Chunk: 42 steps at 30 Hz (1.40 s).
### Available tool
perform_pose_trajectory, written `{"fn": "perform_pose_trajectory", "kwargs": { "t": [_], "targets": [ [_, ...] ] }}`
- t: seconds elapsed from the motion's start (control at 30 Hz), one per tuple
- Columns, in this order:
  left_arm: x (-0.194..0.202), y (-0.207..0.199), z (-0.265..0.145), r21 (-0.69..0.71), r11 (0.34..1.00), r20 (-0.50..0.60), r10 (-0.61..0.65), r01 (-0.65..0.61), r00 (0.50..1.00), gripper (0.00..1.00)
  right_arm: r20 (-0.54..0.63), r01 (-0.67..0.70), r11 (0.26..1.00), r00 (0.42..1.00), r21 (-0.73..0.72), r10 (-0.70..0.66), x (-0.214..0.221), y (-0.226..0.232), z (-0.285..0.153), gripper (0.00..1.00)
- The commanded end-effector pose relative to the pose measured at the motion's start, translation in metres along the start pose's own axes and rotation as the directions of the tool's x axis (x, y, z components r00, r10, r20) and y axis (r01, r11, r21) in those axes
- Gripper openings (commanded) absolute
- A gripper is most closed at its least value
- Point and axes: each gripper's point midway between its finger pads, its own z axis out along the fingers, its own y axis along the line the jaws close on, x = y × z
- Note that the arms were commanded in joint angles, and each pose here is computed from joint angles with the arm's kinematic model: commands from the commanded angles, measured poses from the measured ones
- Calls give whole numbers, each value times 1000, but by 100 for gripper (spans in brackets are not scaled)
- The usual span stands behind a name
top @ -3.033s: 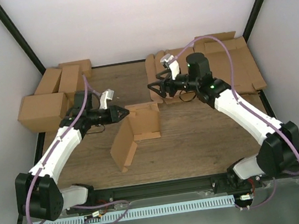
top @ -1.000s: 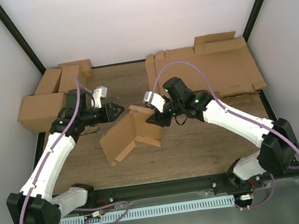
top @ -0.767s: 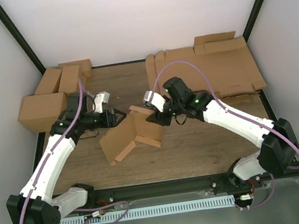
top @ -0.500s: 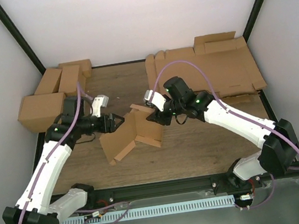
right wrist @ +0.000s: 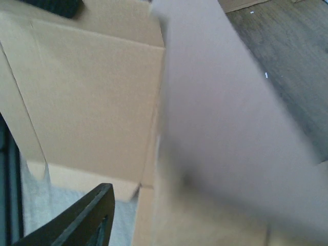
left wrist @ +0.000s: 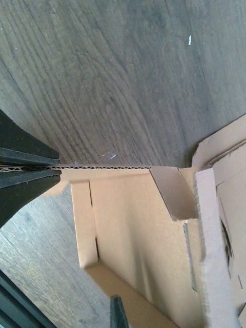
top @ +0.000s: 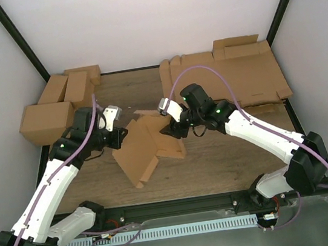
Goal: Fold the paper box
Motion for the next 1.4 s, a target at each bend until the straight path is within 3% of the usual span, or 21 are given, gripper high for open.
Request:
{"fn": "perform_pose_trajectory", "kwargs": {
  "t": [0.0,0.2,0.43,0.6,0.9,1.23,1.37],
  "targets": [
    [-14,-6,-6,-6,999,53,51,-51,997,4,83,14,999,996,-51,-10,-36,16,-24,59],
    [-10,-24,-4,-19,990,47,144,-143,988,4,69,-41,993,996,-110,49,-43,24,-27,63],
    [-16,-39,-10,-99,963,51,256,-250,965,4,143,-160,980,974,-118,177,-64,6,-56,71],
    [-24,-47,-16,-134,939,81,329,-317,941,4,134,-315,926,929,-209,346,-64,-7,-72,69],
    [-26,-55,-8,-154,912,134,401,-381,906,4,158,-397,889,886,-227,436,-59,-24,-86,69],
    [-18,-64,5,-135,897,162,438,-420,884,4,89,-447,874,879,-188,469,-32,-35,-65,42],
    [-16,-66,9,-135,892,154,450,-432,880,4,76,-450,880,883,-151,464,-24,-39,-61,44]
  ]
}}
